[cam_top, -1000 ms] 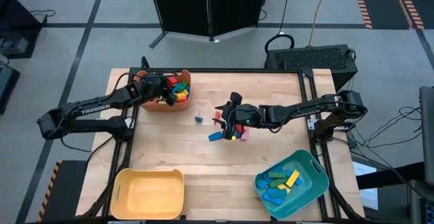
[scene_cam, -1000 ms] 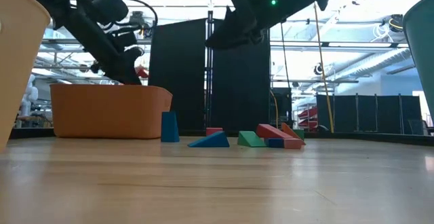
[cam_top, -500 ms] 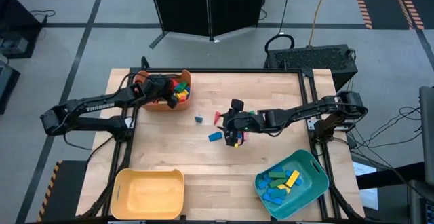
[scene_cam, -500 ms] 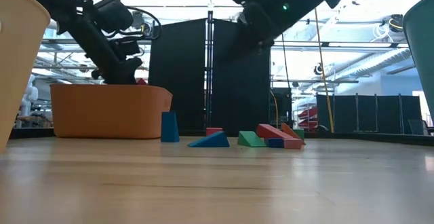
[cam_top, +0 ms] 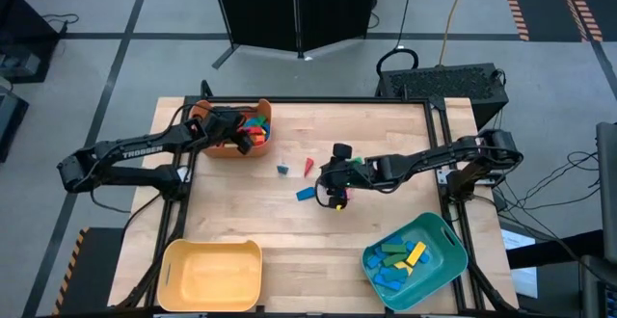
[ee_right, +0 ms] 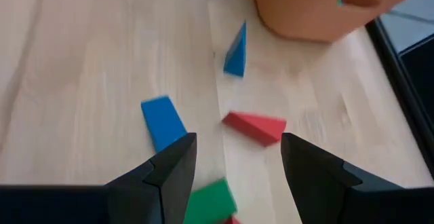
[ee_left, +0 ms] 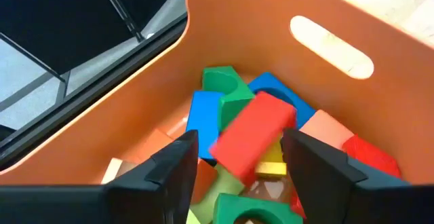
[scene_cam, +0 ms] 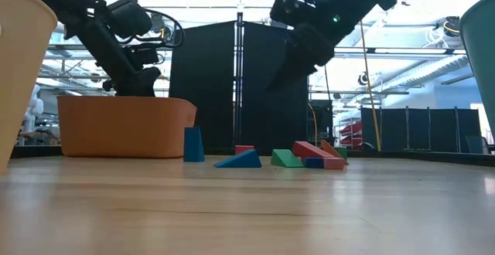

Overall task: Sort blocks by size
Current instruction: Put the green arch block into the orange bin

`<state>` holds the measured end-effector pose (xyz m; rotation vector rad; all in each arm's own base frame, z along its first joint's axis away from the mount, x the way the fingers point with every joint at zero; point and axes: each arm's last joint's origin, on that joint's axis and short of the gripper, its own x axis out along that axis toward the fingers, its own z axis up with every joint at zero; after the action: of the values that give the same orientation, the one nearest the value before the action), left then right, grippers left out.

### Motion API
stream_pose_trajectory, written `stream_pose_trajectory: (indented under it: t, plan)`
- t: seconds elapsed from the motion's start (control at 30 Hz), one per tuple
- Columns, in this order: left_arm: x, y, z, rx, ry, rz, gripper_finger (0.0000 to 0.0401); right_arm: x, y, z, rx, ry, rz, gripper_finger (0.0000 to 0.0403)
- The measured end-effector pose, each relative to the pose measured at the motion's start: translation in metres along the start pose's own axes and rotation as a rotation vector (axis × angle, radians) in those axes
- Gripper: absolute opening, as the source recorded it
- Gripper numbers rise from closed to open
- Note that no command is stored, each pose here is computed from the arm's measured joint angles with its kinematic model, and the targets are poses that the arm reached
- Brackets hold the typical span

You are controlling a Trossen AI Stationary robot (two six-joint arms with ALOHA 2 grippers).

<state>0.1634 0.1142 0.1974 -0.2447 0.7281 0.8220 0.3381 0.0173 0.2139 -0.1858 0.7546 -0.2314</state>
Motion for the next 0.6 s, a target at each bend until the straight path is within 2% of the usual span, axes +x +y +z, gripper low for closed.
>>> stream_pose_trajectory:
  t: [0.13, 0.37, 0.6]
  plan:
    - [0.000, 0.000, 0.002, -0.005, -0.024, -0.003, 0.0220, 0.000, -0.003, -0.010, -0.005, 0.099, 0.003, 0.0201]
    - [-0.001, -0.001, 0.009, -0.021, -0.090, -0.012, 0.0221, 0.004, -0.026, -0.031, 0.110, 0.310, 0.029, 0.0201]
    - [-0.001, -0.002, 0.011, -0.025, -0.105, -0.050, 0.0221, 0.008, -0.050, -0.038, 0.244, 0.370, -0.029, 0.0201]
